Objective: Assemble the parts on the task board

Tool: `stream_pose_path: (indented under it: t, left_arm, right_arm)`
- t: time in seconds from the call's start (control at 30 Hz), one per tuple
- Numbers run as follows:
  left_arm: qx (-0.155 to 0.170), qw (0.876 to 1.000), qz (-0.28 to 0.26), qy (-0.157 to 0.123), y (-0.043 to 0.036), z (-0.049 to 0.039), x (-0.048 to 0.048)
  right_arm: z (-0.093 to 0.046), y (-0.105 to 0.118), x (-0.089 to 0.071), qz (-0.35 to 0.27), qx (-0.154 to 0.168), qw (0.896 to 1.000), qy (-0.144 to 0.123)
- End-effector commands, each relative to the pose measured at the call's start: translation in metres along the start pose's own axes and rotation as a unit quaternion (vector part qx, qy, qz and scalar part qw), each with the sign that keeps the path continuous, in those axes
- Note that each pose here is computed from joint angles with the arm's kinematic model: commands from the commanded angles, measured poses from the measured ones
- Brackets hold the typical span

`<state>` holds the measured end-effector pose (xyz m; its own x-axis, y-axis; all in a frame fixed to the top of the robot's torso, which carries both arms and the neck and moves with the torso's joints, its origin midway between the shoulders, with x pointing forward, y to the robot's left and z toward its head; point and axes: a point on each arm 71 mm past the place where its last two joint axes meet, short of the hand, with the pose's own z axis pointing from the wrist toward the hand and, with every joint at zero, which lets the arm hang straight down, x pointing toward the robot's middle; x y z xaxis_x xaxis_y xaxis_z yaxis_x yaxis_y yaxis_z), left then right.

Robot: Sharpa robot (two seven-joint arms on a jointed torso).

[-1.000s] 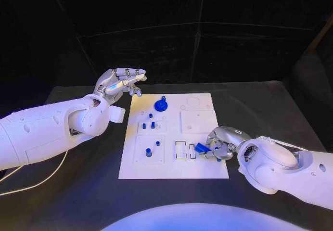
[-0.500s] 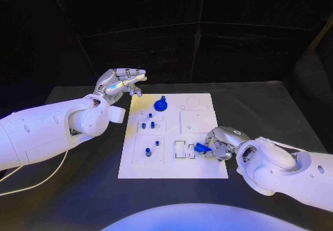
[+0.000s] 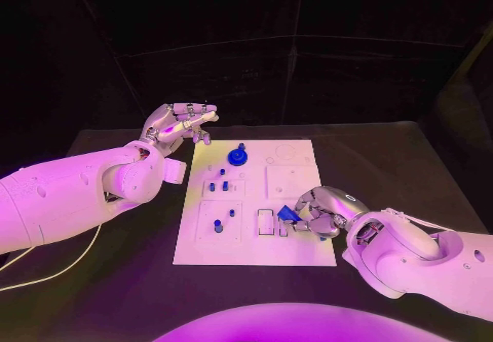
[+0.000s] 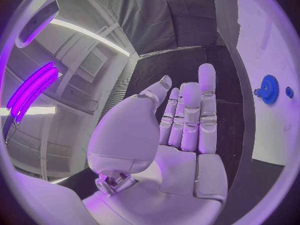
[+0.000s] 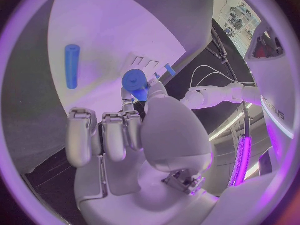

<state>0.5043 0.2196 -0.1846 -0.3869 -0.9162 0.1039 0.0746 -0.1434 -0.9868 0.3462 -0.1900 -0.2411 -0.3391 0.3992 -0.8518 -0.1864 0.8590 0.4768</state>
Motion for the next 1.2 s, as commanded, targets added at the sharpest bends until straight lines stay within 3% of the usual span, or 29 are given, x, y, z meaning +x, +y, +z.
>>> stream_pose_path:
  t: [0.03, 0.2, 0.47, 1.2]
  left_arm:
    - [0.003, 1.000, -0.005, 0.006, -0.0008, 0.0006, 0.0019]
    - [0.003, 1.000, -0.005, 0.007, -0.0006, 0.0008, 0.0028]
    - [0.002, 1.000, -0.006, 0.009, -0.0003, 0.0009, 0.0038]
    - [0.002, 1.000, -0.007, 0.010, -0.0004, 0.0003, 0.0045]
  right_arm:
    - [0.003, 0.002, 0.002, 0.036, 0.005, 0.999, 0.004]
    - [0.010, 0.005, 0.010, 0.041, 0.018, 0.998, 0.032]
    - [0.018, 0.015, 0.019, 0.045, 0.024, 0.998, 0.045]
    - [0.028, 0.024, 0.023, 0.011, 0.016, 0.999, 0.034]
